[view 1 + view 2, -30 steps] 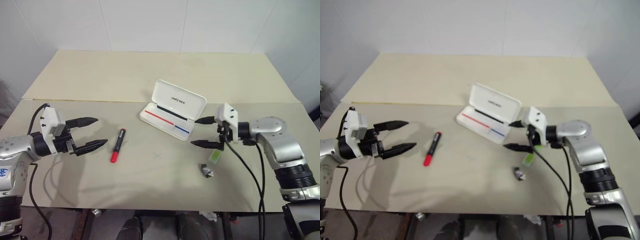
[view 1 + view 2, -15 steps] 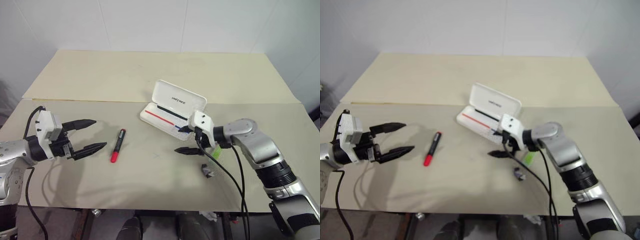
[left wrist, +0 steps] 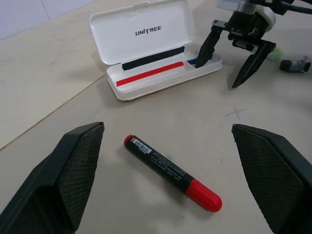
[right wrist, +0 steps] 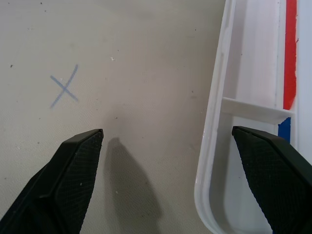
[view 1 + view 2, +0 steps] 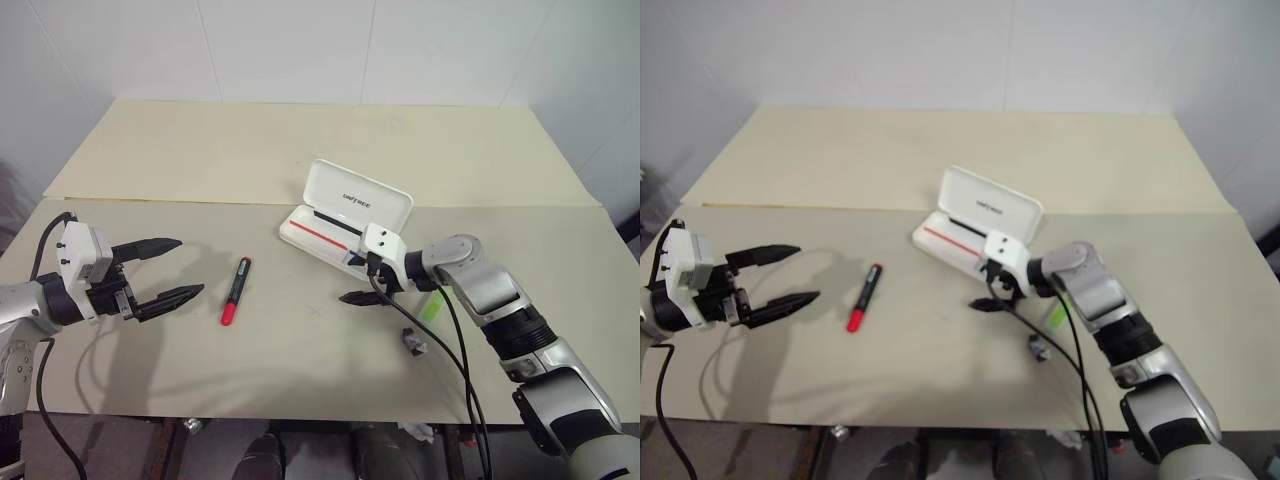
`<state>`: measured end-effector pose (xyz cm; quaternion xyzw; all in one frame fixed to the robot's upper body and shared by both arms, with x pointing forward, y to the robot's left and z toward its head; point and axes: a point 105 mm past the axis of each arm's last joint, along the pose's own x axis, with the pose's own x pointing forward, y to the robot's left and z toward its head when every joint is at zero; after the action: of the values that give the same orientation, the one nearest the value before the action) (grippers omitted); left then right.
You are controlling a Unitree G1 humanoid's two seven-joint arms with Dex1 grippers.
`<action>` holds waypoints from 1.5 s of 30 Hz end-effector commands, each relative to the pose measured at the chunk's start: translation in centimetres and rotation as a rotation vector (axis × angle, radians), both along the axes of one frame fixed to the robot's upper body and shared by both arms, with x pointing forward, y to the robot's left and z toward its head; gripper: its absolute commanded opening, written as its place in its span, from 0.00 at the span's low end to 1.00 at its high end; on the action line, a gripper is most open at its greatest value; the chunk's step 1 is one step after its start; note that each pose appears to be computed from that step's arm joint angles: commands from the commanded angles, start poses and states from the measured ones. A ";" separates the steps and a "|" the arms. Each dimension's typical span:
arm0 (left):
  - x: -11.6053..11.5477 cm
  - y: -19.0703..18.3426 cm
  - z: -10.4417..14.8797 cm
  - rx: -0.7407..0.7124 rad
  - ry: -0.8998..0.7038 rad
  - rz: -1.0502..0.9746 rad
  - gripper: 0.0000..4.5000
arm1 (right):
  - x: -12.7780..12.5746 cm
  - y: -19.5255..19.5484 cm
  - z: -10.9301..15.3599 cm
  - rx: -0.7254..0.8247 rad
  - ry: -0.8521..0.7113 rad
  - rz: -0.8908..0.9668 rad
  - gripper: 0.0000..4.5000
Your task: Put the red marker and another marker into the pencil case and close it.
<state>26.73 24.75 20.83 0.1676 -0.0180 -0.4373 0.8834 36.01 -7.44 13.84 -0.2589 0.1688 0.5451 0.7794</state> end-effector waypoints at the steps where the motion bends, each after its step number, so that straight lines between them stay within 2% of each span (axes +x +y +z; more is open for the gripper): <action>1: -0.4 -0.1 1.3 0.011 -0.046 0.004 1.00 | 0.2 0.9 0.9 -0.019 -0.035 0.034 0.96; 4: -0.4 -0.1 1.3 0.007 -0.046 0.005 1.00 | 0.6 1.2 1.2 -0.021 -0.043 0.026 0.79; 13: 0.0 -0.4 1.5 0.001 -0.057 0.005 1.00 | 1.1 1.1 2.9 0.006 -0.100 0.018 0.06; 14: 0.2 -0.5 1.5 -0.001 -0.059 0.001 1.00 | 1.0 1.1 3.1 0.012 -0.106 0.020 0.00; 21: 1.5 -1.6 1.7 -0.014 -0.070 -0.048 1.00 | 0.1 0.5 4.9 0.063 -0.181 0.066 0.00; 23: 1.8 -1.8 1.7 -0.014 -0.068 -0.059 1.00 | -1.0 0.3 6.0 0.096 -0.216 0.112 0.00; 25: 2.2 -2.1 1.6 -0.016 -0.065 -0.078 1.00 | -2.7 -0.3 6.3 0.056 -0.298 0.174 0.00; 34: 2.9 -3.0 1.5 -0.036 -0.062 -0.124 1.00 | -6.6 -2.0 3.0 -0.122 -0.233 0.273 0.00; 45: 2.6 -3.3 1.0 -0.048 -0.055 -0.122 1.00 | -7.3 -1.4 0.3 -0.152 -0.179 0.289 0.00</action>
<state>29.73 21.42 21.05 0.1423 -0.0475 -0.4881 0.8598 29.07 -9.46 13.99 -0.3827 0.1145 0.6049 0.6889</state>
